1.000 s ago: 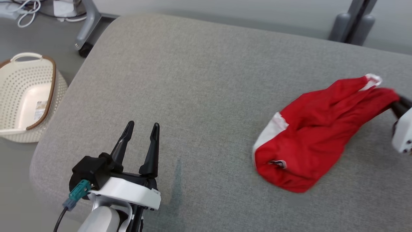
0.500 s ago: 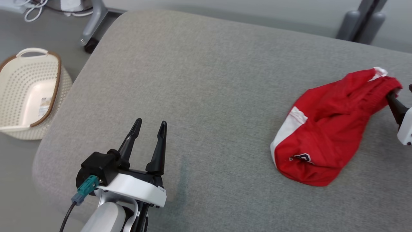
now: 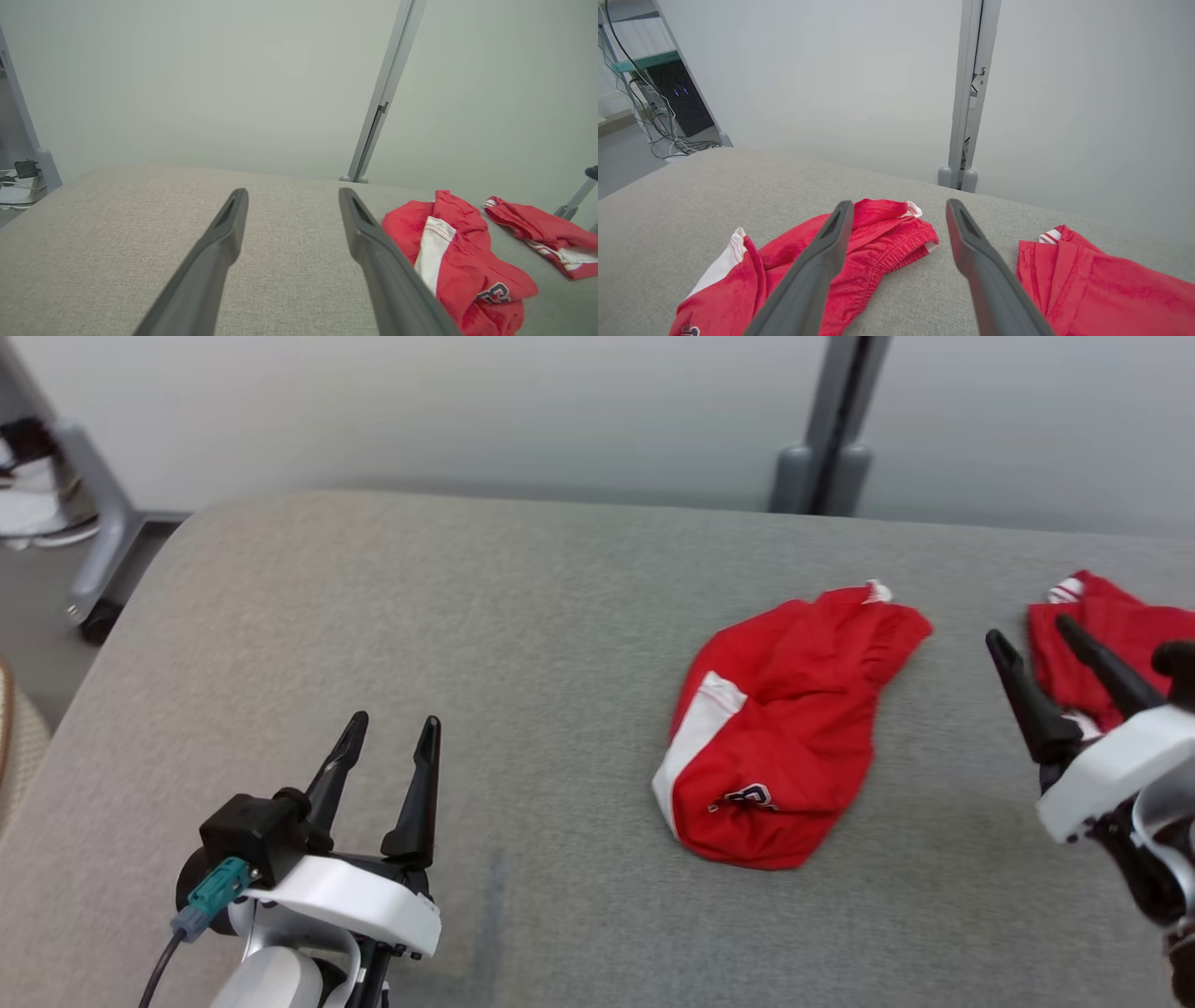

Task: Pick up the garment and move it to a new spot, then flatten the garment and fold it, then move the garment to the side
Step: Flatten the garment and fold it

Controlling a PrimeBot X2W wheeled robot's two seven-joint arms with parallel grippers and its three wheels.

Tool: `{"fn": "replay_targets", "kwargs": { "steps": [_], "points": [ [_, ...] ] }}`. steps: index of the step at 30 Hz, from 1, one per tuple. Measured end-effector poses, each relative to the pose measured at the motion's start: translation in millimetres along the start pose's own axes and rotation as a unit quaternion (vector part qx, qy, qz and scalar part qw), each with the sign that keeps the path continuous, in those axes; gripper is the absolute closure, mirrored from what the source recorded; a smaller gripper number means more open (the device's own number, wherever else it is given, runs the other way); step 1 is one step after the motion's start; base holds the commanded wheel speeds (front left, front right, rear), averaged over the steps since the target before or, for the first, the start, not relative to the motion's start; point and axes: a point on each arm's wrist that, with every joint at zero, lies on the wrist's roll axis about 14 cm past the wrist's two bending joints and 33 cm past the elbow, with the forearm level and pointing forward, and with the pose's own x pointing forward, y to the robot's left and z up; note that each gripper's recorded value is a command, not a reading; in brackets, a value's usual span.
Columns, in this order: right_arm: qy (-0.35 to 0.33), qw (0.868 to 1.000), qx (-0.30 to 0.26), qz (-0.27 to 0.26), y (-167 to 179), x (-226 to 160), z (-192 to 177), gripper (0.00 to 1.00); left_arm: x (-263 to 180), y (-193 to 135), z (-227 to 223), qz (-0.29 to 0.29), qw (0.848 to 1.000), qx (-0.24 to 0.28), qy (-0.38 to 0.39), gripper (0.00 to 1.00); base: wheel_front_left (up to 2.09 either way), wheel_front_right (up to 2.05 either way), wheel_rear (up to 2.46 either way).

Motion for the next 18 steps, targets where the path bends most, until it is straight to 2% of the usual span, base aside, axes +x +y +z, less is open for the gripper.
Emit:
{"fn": "replay_targets", "kwargs": {
  "steps": [4,11,18],
  "points": [
    [-0.054,0.998,0.018,-0.019,0.7,-37.3,15.2,0.0,4.6,-16.8,3.2,-0.026,1.0,-0.002,0.001,0.0,0.0,0.0,0.0],
    [-0.118,0.988,0.057,-0.076,0.4,-98.1,14.5,0.0,7.6,-31.3,7.0,-0.044,0.999,-0.006,-0.004,0.0,0.0,0.0,0.0],
    [-0.125,0.982,0.078,-0.122,6.5,-136.8,-8.5,0.0,0.9,-35.0,1.7,-0.046,0.999,-0.013,-0.004,0.0,0.0,0.0,0.0]
  ]
}}
